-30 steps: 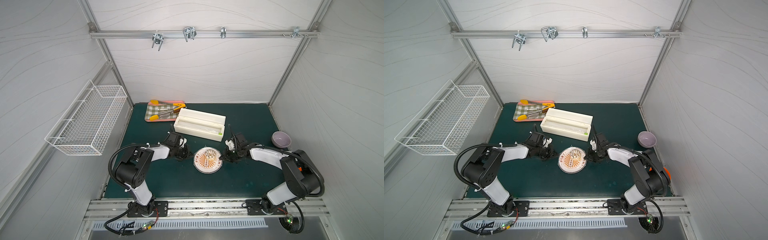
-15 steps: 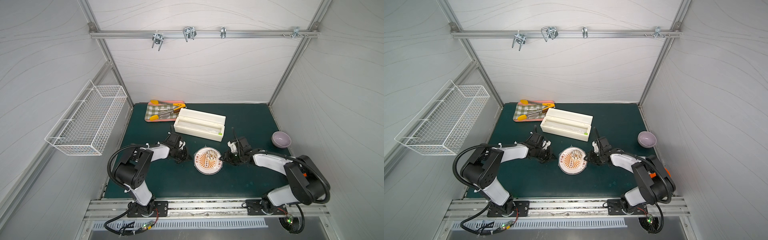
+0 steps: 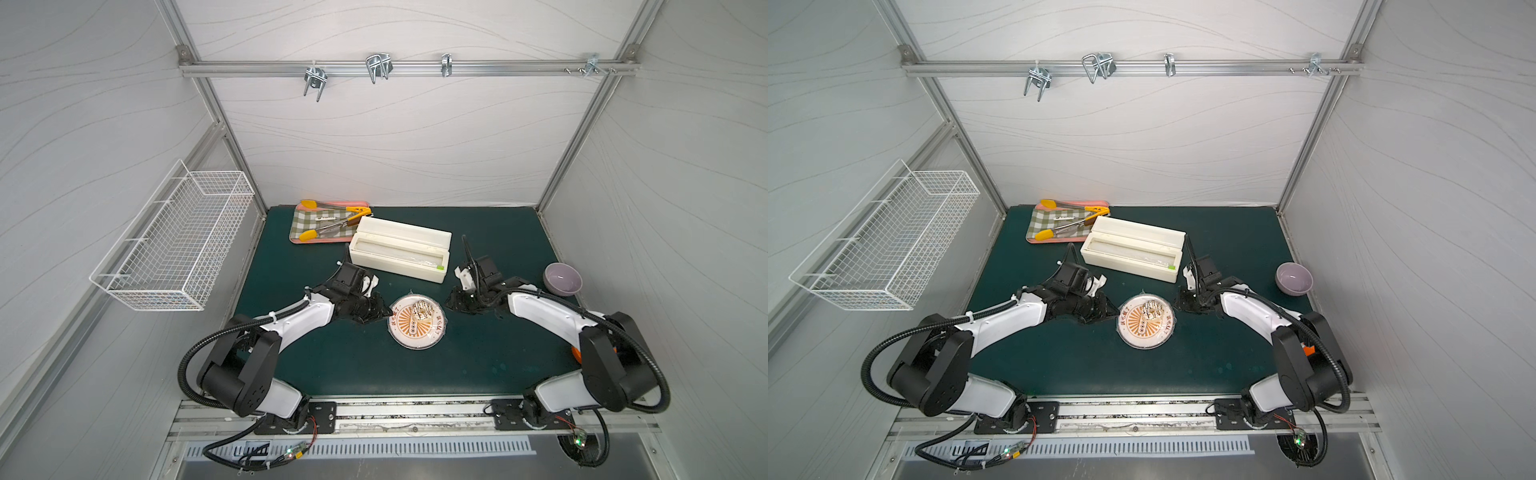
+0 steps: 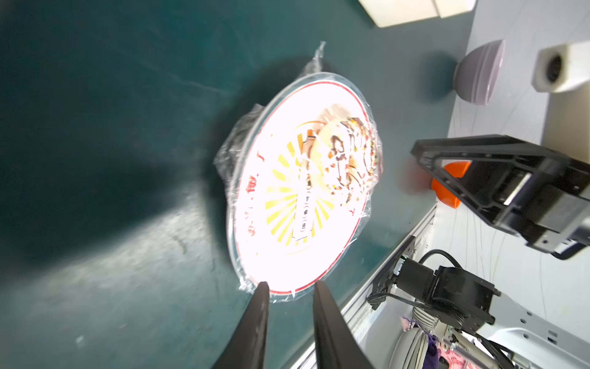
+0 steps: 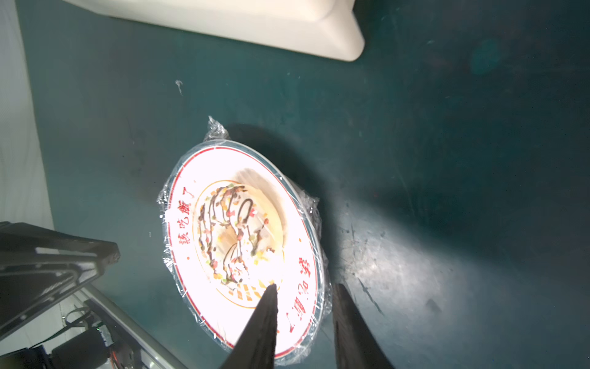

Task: Wrap the plate with plastic wrap
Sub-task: Reset both arms

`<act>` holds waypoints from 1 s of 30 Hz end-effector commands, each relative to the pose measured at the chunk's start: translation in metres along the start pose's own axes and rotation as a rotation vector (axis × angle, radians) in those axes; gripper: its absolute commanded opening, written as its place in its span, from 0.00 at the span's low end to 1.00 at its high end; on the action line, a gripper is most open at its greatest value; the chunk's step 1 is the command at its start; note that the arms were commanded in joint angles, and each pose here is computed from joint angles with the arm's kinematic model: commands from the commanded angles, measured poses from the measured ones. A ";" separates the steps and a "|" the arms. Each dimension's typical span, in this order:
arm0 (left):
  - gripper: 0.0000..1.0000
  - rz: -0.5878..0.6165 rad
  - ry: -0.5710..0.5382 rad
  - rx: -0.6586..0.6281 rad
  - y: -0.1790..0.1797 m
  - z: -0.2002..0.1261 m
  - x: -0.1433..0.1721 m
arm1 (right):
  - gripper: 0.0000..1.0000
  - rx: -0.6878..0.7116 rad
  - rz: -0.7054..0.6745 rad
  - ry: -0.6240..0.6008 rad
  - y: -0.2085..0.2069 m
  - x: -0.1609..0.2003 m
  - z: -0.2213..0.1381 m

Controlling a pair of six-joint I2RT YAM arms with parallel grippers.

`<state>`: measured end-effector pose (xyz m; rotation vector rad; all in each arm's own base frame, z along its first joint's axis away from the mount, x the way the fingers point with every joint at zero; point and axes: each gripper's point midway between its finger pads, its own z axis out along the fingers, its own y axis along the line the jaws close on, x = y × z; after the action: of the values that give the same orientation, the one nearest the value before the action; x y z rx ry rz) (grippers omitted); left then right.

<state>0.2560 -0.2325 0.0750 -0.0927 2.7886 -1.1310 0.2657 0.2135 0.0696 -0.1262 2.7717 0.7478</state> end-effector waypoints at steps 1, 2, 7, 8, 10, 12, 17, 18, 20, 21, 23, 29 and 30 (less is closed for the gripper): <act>0.27 0.005 0.004 0.001 0.004 0.010 -0.005 | 0.29 0.025 0.001 0.035 -0.001 0.006 0.010; 0.26 0.003 0.015 -0.010 0.009 0.014 -0.003 | 0.27 0.030 0.000 0.041 -0.003 0.007 0.013; 0.21 -0.027 0.051 -0.050 0.029 0.027 0.005 | 0.15 0.057 0.018 0.074 -0.015 0.017 0.027; 0.20 -0.029 0.051 -0.056 0.032 0.028 0.006 | 0.14 0.059 0.021 0.076 -0.017 0.018 0.029; 0.18 -0.035 0.057 -0.062 0.035 0.029 0.008 | 0.13 0.052 0.024 0.083 -0.019 0.021 0.033; 0.17 -0.041 0.057 -0.064 0.036 0.029 0.009 | 0.12 0.047 0.031 0.091 -0.019 0.022 0.035; 0.19 -0.026 0.020 -0.068 0.027 0.010 0.004 | 0.23 0.004 0.033 0.031 -0.010 0.006 0.008; 0.20 -0.023 0.007 -0.072 0.026 0.004 0.003 | 0.26 -0.006 0.033 0.012 -0.009 0.002 0.000; 0.22 -0.025 -0.029 -0.075 0.026 -0.013 0.000 | 0.33 -0.045 0.036 -0.032 -0.005 -0.006 -0.020; 0.24 -0.029 -0.049 -0.074 0.026 -0.020 -0.002 | 0.37 -0.054 0.039 -0.054 -0.004 -0.008 -0.029; 0.27 -0.024 -0.111 -0.070 0.024 -0.038 -0.007 | 0.43 -0.062 0.027 -0.126 -0.003 -0.014 -0.048; 0.41 0.207 -0.559 -0.104 0.000 -0.104 -0.053 | 0.66 0.054 -0.086 -0.561 -0.015 -0.057 -0.118; 0.44 0.265 -0.669 -0.132 -0.004 -0.117 -0.061 | 0.77 0.088 -0.116 -0.648 -0.018 -0.066 -0.130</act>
<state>0.2732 -0.1705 0.1356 -0.1176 2.4423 -0.8973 0.2829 0.1602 0.1636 -0.0351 2.3401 0.7026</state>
